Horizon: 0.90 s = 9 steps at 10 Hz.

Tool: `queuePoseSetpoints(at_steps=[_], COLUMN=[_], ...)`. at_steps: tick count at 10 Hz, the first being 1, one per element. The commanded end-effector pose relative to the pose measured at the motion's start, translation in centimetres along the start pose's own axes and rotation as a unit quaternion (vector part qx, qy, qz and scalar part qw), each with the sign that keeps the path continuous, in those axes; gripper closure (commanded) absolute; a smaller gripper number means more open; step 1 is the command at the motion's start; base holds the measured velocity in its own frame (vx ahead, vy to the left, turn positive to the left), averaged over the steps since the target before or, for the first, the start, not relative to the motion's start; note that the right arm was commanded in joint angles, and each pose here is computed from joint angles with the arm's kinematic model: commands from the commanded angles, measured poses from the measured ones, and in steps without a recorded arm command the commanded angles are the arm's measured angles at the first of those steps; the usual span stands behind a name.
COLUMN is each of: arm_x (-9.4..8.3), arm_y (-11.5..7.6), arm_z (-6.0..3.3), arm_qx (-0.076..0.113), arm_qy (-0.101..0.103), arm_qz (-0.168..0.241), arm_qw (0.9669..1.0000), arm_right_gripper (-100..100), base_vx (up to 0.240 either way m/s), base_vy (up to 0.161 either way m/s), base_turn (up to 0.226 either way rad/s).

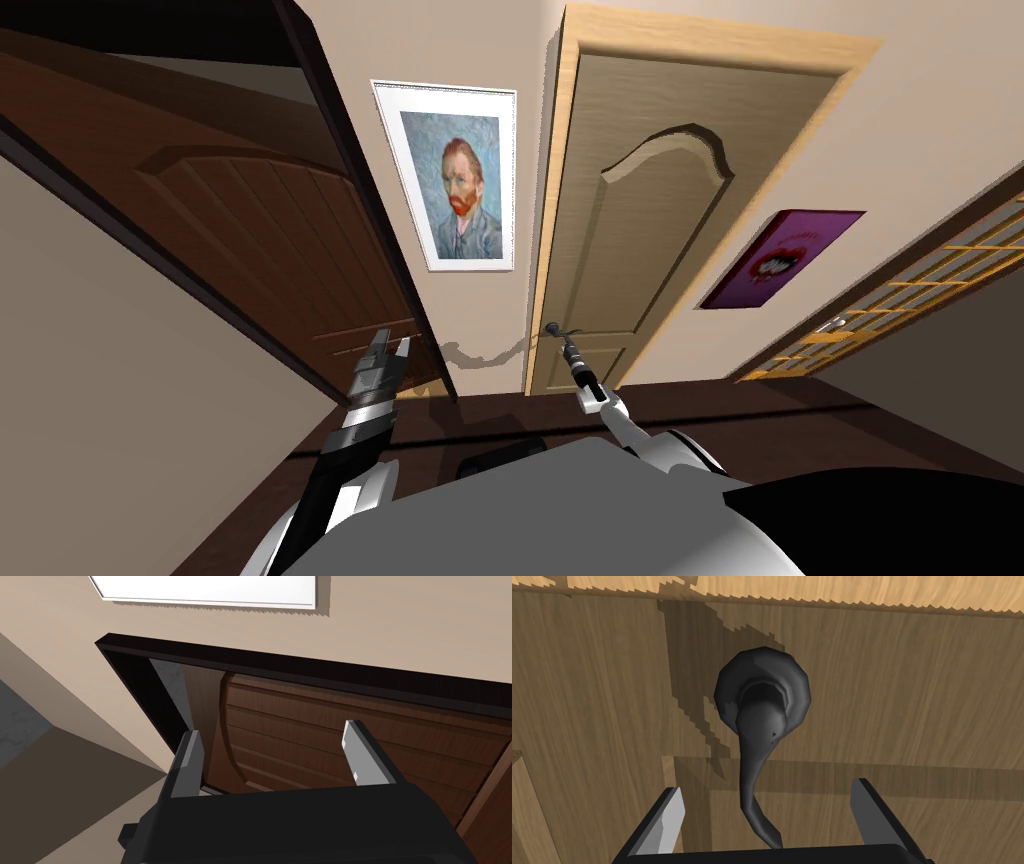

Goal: Pull the door open

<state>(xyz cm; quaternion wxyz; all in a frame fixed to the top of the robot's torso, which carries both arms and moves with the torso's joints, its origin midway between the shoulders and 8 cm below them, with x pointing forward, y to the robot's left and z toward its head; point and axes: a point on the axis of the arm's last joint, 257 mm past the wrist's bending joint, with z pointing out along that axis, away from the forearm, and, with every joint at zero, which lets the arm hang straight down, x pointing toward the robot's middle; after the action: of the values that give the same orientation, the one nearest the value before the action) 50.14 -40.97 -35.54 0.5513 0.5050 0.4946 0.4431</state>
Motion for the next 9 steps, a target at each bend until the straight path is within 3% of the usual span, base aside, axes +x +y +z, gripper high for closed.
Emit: queuePoseSetpoints(at_steps=[1,2,3,5,6,7,9], arm_x=[-0.5,-2.7,-2.7,-5.3,-4.5,-4.5,-4.5], arm_y=[-0.2,-0.4,-0.4,-0.5,-0.7,-0.7,-0.7], arm_z=[-0.07,-0.78,-0.76,-1.68,-1.43,-1.43,-1.43], arm_qx=[0.001,0.002,0.001,0.002,0.004,0.004,0.004], arm_qy=[-0.004,-0.016,-0.016,-0.030,-0.026,-0.026,-0.026], arm_qz=[0.000,0.000,0.000,0.000,-0.001,-0.001,-0.001], arm_qw=[1.0000,0.9999,0.9999,0.9996,0.9997,0.9997,0.9997], arm_right_gripper=[-100,-100,-100,-100,-100,100,100], base_vx=[0.077,0.110,0.107,0.133,0.074,-0.014,-0.022], base_vy=[-0.006,0.013,-0.006,0.011,0.003,-0.001,-0.004], base_turn=[0.026,0.171,0.074,0.125,0.029,-0.026,0.001])
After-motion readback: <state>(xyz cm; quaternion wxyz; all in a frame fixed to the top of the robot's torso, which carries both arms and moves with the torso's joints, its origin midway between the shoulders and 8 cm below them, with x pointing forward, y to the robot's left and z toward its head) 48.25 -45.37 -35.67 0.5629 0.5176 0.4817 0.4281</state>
